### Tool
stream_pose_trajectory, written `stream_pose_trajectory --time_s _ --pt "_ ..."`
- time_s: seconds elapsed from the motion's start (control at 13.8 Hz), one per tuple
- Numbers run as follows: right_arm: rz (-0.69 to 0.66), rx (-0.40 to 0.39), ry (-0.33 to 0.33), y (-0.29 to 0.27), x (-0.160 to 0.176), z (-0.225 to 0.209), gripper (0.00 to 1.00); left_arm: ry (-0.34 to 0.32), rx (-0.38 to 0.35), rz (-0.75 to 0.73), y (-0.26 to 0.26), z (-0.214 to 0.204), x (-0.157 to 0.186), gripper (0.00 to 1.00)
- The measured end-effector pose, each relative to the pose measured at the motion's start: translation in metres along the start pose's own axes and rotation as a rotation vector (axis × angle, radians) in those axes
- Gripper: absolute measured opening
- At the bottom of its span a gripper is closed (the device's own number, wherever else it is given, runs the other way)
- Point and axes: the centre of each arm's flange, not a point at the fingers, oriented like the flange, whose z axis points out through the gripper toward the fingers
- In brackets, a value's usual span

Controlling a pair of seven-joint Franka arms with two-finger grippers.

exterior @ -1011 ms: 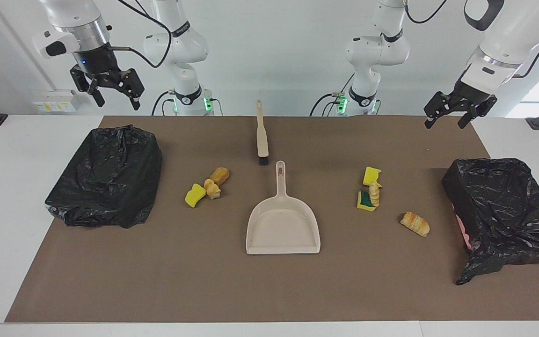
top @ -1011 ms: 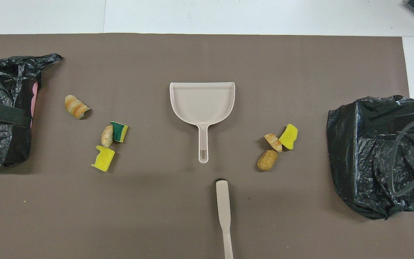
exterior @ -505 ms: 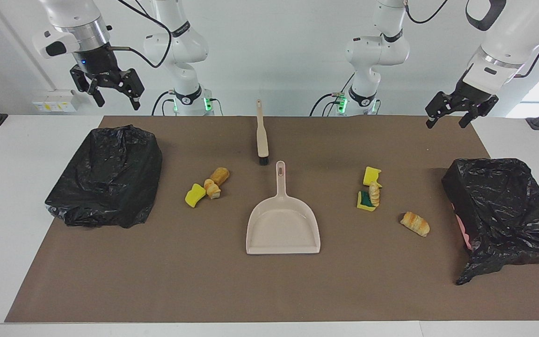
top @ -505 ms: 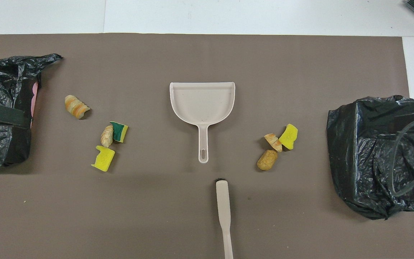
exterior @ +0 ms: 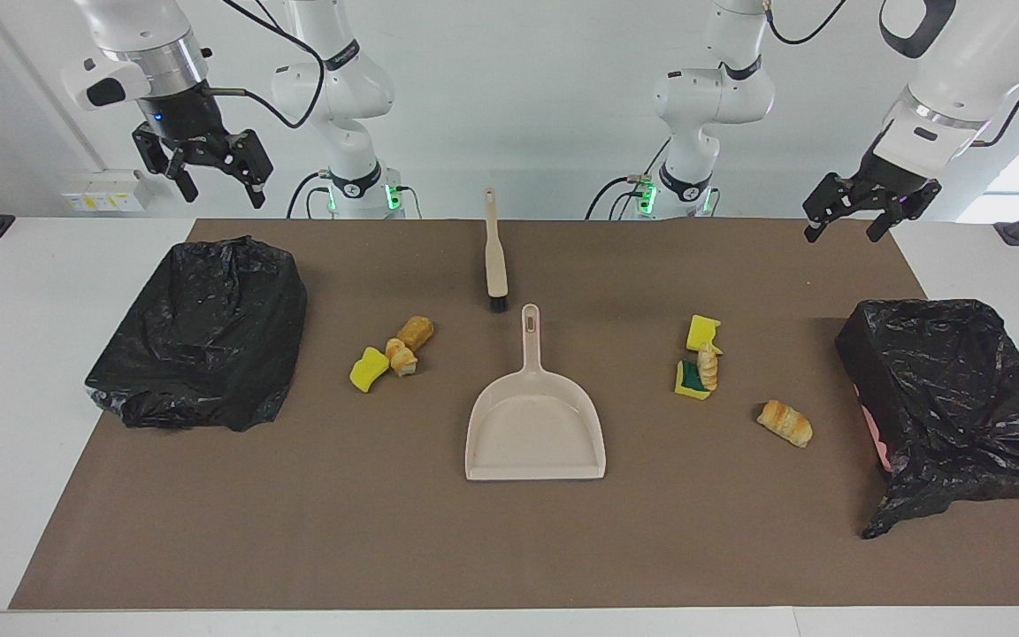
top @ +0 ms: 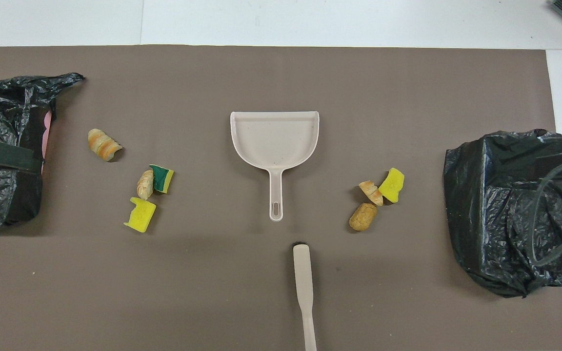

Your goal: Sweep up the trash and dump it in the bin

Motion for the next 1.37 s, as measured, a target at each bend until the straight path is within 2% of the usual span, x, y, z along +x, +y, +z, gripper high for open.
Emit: stream_pose_trajectory --time_s 0.43,1.37 --pt "0.000 0.000 0.000 0.000 0.000 0.000 1.00 -0.001 0.028 0.137 0.014 0.001 -0.001 1.00" --pt "0.000 0.000 0.000 0.000 0.000 0.000 1.00 0.003 0.028 0.123 0.001 -0.002 -0.001 1.00"
